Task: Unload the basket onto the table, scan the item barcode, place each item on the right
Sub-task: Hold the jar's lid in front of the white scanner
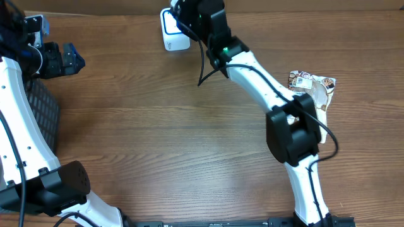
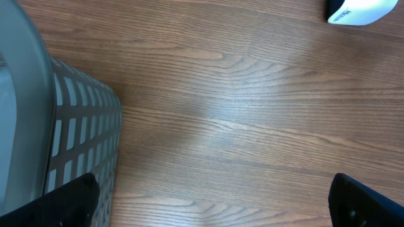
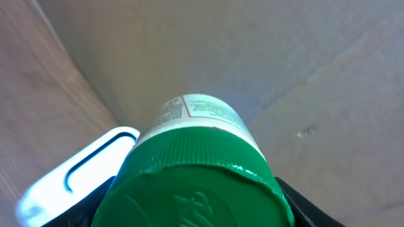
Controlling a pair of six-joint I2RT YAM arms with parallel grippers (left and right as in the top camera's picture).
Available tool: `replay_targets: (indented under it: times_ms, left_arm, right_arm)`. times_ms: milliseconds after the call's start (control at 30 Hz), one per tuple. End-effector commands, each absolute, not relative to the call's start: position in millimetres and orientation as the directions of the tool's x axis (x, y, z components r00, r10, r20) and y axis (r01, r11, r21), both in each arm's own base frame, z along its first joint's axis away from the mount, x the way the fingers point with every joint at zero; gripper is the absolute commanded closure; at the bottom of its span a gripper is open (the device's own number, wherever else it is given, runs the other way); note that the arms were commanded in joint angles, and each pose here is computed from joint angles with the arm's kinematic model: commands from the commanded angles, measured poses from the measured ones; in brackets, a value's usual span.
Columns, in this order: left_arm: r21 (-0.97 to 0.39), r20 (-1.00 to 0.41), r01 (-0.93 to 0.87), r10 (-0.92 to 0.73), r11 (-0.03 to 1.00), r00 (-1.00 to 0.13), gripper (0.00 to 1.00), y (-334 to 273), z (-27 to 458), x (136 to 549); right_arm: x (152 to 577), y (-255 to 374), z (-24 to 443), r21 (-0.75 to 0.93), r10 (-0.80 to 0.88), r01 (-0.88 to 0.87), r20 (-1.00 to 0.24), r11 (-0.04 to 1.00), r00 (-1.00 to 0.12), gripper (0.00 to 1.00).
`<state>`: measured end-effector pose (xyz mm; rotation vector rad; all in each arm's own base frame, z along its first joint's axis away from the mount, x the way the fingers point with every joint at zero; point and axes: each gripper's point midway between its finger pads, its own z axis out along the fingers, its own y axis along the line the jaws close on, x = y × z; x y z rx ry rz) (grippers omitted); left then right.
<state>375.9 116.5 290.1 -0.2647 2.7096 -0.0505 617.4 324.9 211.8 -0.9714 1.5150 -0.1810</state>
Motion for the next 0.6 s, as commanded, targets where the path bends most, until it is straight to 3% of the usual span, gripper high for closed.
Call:
replay_targets:
  times_ms: [0, 100, 233, 567]
  left_arm:
    - [-0.062, -0.428, -0.156, -0.168, 0.986, -0.888, 0.00, 115, 300, 375]
    - [-0.062, -0.428, -0.157, -0.168, 0.986, -0.888, 0.00, 115, 300, 375]
    - [-0.062, -0.428, -0.156, -0.168, 0.986, -0.888, 0.00, 115, 300, 375]
    - [-0.062, -0.428, -0.156, -0.168, 0.986, -0.888, 0.00, 115, 300, 375]
  right_arm:
    - [635, 322, 209, -0.746, -0.732, -0.341, -0.652, 0.572, 0.197, 0.58]
    - [646, 317, 196, -0.778, -0.751, -0.269, -0.623, 0.567, 0.220, 0.58]
    - [653, 314, 168, -0.883, -0.850, -0.226, -0.461, 0.411, 0.257, 0.58]
    - [657, 306, 171, -0.931, -0.891, -0.180, -0.357, 0.316, 0.280, 0.58]
